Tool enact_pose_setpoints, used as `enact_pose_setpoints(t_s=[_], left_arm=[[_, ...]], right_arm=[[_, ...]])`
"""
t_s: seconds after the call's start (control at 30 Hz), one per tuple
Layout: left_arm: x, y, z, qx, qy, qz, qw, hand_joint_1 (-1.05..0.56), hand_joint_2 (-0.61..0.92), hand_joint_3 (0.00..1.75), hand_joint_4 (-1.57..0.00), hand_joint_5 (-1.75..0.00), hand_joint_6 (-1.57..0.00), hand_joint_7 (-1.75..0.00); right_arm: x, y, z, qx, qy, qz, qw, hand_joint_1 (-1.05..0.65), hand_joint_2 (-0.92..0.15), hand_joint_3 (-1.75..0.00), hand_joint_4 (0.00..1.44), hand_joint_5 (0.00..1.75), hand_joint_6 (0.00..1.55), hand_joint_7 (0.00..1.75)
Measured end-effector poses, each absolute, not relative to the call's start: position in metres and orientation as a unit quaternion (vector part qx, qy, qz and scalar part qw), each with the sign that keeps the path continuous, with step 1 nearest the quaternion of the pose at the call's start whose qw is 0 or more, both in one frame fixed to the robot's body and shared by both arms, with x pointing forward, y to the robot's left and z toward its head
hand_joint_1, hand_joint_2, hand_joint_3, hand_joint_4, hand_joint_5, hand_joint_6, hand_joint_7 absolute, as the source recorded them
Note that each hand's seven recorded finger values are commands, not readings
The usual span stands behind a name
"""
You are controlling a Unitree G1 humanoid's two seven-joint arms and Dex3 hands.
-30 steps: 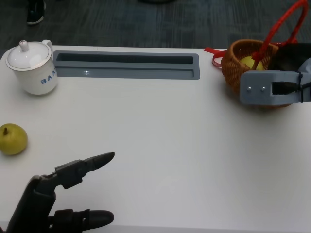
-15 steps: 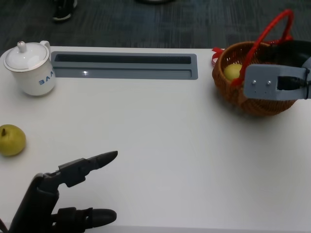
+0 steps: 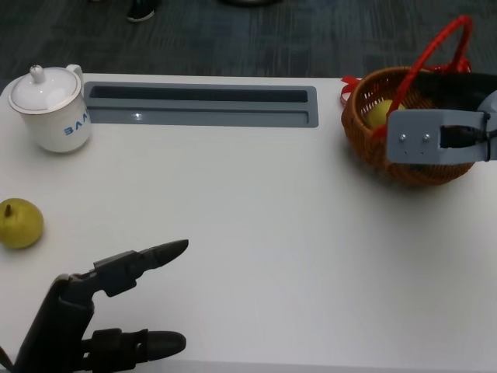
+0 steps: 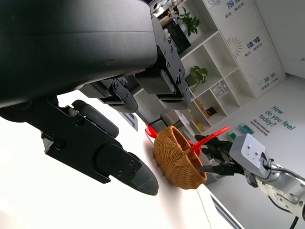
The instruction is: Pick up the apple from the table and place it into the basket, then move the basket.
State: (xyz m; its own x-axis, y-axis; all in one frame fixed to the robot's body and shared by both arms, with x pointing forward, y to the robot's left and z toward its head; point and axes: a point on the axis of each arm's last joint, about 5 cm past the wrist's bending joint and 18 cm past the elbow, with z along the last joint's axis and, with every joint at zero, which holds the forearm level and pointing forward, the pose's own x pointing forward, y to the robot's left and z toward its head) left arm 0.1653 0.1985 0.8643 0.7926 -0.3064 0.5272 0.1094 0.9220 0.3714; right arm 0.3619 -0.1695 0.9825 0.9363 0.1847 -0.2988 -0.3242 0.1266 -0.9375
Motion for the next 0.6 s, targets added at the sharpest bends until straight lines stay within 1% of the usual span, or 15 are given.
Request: enact_pose_setpoints(t_s=[0.17,0.3,0.43,0.6], left_arm=[[0.168,0.2,0.867,0.168,-0.308,-0.114,0.93,-0.54,0.74,0.0,-0.72,0.0,-0.7,0.0],[0.169,0.202,0.869,0.172,-0.312,-0.115,0.927,-0.54,0.74,0.0,-0.72,0.0,-0.7,0.0],[0.169,0.203,0.871,0.168,-0.314,-0.113,0.927,-0.53,0.73,0.0,-0.72,0.0,-0.69,0.0],[0.17,0.205,0.872,0.168,-0.313,-0.117,0.928,-0.52,0.73,0.0,-0.72,0.0,-0.69,0.0]], right_arm=[[0.361,-0.18,0.984,-0.616,0.048,0.165,0.769,-1.03,-0.76,0.0,0.1,0.03,0.08,0.02],[0.357,-0.193,0.982,-0.583,0.04,0.167,0.795,-0.94,-0.73,0.0,0.15,0.03,0.11,0.01],[0.353,-0.203,0.979,-0.559,0.021,0.176,0.81,-0.91,-0.73,0.0,0.19,0.03,0.13,0.01],[0.343,-0.219,0.974,-0.548,-0.018,0.185,0.816,-0.94,-0.76,-0.01,0.22,0.02,0.14,0.01]])
